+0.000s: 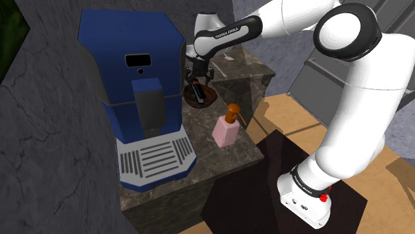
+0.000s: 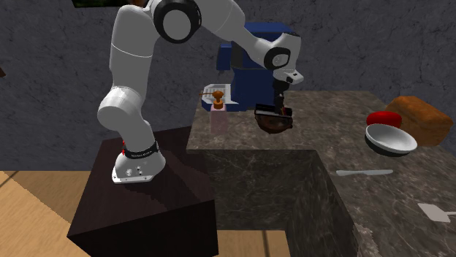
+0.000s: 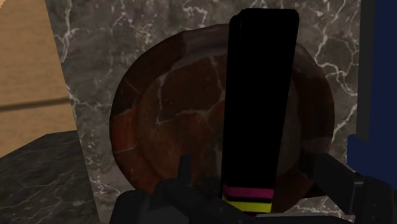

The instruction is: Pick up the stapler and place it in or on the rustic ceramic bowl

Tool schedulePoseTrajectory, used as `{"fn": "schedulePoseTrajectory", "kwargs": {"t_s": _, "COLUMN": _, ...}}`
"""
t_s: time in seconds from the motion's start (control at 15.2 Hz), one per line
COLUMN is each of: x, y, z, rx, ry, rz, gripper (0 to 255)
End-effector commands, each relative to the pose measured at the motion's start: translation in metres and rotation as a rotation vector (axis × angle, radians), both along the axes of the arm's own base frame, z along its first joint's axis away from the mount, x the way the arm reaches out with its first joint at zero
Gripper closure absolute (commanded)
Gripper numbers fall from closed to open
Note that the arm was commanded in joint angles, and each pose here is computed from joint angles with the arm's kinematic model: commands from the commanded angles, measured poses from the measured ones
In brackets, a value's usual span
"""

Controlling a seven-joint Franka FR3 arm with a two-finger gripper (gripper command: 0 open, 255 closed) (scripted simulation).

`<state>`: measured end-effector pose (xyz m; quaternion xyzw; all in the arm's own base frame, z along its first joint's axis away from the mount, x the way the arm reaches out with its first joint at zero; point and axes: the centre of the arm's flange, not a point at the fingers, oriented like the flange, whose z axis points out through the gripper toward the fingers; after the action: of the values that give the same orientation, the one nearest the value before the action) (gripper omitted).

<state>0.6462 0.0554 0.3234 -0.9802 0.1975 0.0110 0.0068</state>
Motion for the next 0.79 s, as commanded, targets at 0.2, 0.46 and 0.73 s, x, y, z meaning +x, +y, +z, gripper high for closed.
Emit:
{"fn": "schedulePoseTrajectory", "kwargs": {"t_s": 0.2, "x": 0.001, "y": -0.001, "z": 0.05, "rx": 0.0, "ry": 0.0, "rz": 0.0, "gripper": 0}}
{"fn": "schedulePoseTrajectory", "kwargs": {"t_s": 0.46, "x": 0.001, "y": -0.001, "z": 0.05, "rx": 0.0, "ry": 0.0, "rz": 0.0, "gripper": 0}}
{"fn": "schedulePoseTrajectory", "kwargs": {"t_s": 0.73, "x": 0.001, "y": -0.001, "z": 0.05, "rx": 0.0, "ry": 0.0, "rz": 0.0, "gripper": 0}}
